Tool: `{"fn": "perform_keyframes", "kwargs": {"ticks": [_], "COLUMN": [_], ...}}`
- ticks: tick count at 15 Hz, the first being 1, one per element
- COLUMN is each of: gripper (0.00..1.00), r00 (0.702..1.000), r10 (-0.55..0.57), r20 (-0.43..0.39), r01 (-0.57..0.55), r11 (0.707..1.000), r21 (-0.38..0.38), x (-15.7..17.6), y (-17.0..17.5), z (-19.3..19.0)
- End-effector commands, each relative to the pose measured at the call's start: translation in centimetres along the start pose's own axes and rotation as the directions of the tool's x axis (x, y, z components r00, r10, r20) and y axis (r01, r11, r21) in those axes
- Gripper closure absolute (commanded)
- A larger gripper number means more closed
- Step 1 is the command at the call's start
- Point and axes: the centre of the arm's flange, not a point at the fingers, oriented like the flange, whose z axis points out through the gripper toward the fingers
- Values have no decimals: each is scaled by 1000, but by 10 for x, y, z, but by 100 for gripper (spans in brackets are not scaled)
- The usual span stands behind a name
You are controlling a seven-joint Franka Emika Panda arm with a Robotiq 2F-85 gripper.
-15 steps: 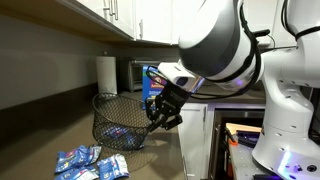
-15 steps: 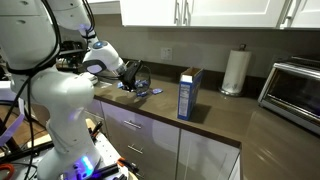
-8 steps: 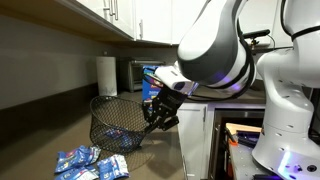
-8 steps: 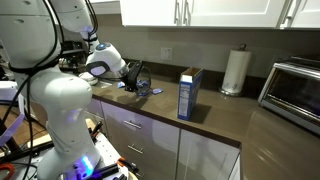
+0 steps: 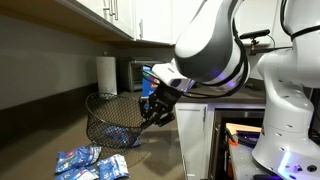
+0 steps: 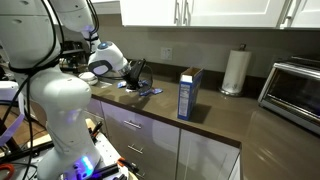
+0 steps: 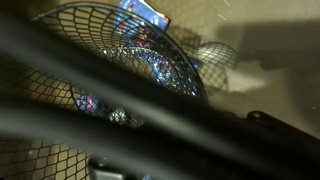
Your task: Pour the packs from the basket onto the countertop
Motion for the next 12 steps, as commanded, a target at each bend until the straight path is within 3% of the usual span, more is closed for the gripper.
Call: {"fn": "perform_keyframes", "kwargs": {"ticks": [1, 9, 12], "gripper": [97, 97, 94], "r00": [999, 994, 997], "r10": [-20, 68, 55], "r20": [34, 82, 55], "r01": [23, -51, -45], "r11": [997, 980, 984], "r21": [-77, -192, -170], "x": [26, 65, 64], "y": [-6, -17, -1], "z": [-44, -96, -71]}}
